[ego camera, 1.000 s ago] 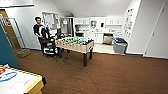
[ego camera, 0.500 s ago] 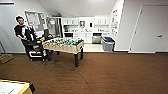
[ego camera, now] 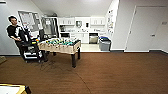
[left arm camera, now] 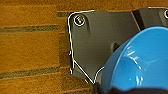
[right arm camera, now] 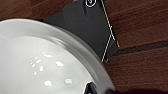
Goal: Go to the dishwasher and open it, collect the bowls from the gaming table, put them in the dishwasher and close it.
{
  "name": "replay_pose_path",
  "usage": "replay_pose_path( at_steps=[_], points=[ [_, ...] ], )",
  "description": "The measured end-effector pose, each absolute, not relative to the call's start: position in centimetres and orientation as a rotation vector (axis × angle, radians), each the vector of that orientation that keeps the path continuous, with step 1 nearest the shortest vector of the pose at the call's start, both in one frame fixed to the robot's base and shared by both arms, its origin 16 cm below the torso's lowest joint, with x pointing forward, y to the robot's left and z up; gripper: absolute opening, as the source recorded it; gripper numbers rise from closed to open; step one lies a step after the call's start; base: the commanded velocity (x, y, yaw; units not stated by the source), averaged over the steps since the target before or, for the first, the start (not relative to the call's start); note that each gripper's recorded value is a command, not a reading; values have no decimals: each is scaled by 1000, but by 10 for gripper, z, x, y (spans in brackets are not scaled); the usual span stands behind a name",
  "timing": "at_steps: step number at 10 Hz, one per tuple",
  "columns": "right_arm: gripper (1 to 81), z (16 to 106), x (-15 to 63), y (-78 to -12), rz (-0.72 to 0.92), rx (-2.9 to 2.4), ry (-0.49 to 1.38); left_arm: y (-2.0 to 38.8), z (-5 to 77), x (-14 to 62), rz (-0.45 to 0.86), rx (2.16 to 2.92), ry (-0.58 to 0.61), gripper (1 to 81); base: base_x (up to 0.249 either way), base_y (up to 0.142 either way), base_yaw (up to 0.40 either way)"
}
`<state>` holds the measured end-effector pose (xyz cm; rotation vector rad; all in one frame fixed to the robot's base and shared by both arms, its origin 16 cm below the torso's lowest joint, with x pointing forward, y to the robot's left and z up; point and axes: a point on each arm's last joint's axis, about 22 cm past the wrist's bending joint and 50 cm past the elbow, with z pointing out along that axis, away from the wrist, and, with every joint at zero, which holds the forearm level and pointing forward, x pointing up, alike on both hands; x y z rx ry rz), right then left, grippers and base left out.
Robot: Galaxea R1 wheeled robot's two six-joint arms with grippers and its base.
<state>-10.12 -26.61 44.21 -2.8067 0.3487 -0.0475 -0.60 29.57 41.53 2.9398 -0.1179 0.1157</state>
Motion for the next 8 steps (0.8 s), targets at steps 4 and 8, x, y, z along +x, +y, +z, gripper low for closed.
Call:
replay_pose_path(
  at_steps=[4, 8],
  points=[
    [10, 442, -100, -268, -52, -2809, 345, 293, 415, -14, 107, 2933, -116, 10, 83, 0, 0],
    [10, 441, -94, -270, -68, -2811, 343, 296, 416, -5, 129, 2934, -117, 10, 104, 0, 0]
  ],
)
